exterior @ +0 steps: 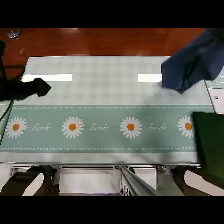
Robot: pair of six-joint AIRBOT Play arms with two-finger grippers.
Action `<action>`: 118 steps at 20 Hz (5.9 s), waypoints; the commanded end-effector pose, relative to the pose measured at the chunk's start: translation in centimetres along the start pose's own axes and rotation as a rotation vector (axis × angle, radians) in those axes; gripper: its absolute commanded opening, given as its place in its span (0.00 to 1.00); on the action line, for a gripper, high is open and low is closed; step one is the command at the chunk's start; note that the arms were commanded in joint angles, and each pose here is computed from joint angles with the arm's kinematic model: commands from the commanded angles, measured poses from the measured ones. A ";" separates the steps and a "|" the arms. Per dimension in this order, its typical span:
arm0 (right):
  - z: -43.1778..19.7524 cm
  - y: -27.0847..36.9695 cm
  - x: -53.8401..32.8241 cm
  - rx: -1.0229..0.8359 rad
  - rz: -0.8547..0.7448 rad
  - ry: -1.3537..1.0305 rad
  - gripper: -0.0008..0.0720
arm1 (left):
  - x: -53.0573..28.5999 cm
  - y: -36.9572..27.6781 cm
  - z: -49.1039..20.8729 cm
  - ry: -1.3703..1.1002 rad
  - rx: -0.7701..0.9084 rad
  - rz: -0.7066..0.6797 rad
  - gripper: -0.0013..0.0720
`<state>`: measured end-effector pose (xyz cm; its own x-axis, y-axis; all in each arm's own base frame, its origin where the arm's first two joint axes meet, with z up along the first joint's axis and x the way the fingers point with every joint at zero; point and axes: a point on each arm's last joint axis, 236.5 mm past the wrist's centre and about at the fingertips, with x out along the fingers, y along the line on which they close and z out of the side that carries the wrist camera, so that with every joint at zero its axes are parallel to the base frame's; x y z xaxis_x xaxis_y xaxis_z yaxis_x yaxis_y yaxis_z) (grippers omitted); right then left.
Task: Fold the shirts.
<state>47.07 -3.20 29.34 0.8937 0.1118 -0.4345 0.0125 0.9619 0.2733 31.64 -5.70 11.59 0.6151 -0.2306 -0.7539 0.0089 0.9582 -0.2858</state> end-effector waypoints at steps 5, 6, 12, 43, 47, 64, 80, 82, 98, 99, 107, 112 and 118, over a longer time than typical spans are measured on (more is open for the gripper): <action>4.6 16.4 -17.7 -0.208 0.322 -0.255 0.05 | -1.8 -5.7 -6.1 -0.005 0.019 -0.215 0.98; 2.2 18.0 -17.7 -0.236 0.373 -0.171 0.05 | -1.5 -6.0 -6.2 0.002 0.025 -0.223 0.98; -19.7 26.5 -7.2 -0.209 0.540 0.397 0.05 | 0.8 -5.2 -6.3 0.044 0.036 -0.181 0.98; -43.6 -1.7 -4.8 0.423 -0.009 0.815 0.86 | 14.9 -14.3 -16.4 0.357 -0.333 -0.435 0.61; -46.8 1.3 -4.6 0.363 0.058 0.943 0.86 | 12.8 -17.5 -12.6 0.326 -0.144 -0.578 0.05; -25.1 15.0 5.6 0.152 0.414 0.626 0.05 | 1.0 -14.2 5.9 0.017 -0.085 -0.731 0.05; 2.5 10.1 -34.4 -0.263 0.045 -0.350 0.05 | -27.6 -9.5 9.8 -0.470 0.370 -0.093 0.05; 0.3 7.4 -34.5 -0.243 -0.051 -0.265 0.05 | -27.3 -8.1 7.8 -0.448 0.385 -0.034 0.05; -24.6 -4.6 2.0 0.056 -0.225 0.534 0.05 | 8.4 -0.3 -10.8 0.300 -0.068 -0.155 0.05; -25.3 -4.5 4.0 0.095 -0.189 0.572 0.05 | 10.0 -0.5 -10.4 0.305 -0.114 -0.171 0.05; -23.5 -7.1 7.3 0.175 -0.077 0.720 0.86 | 10.1 4.4 -4.2 0.449 -0.078 -0.072 0.98; -28.1 -14.3 0.2 0.400 -0.244 0.657 0.86 | 7.8 2.6 -3.5 0.278 -0.327 -0.376 0.98; -38.4 -7.1 -1.7 0.551 -0.013 0.755 0.86 | 12.4 4.7 -11.0 0.411 -0.383 -0.298 0.98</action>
<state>30.81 -3.97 -2.84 0.3759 0.3160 -0.8711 0.4114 0.7855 0.4624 31.33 -6.18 -3.42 0.2877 -0.5946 -0.7508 -0.1568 0.7441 -0.6494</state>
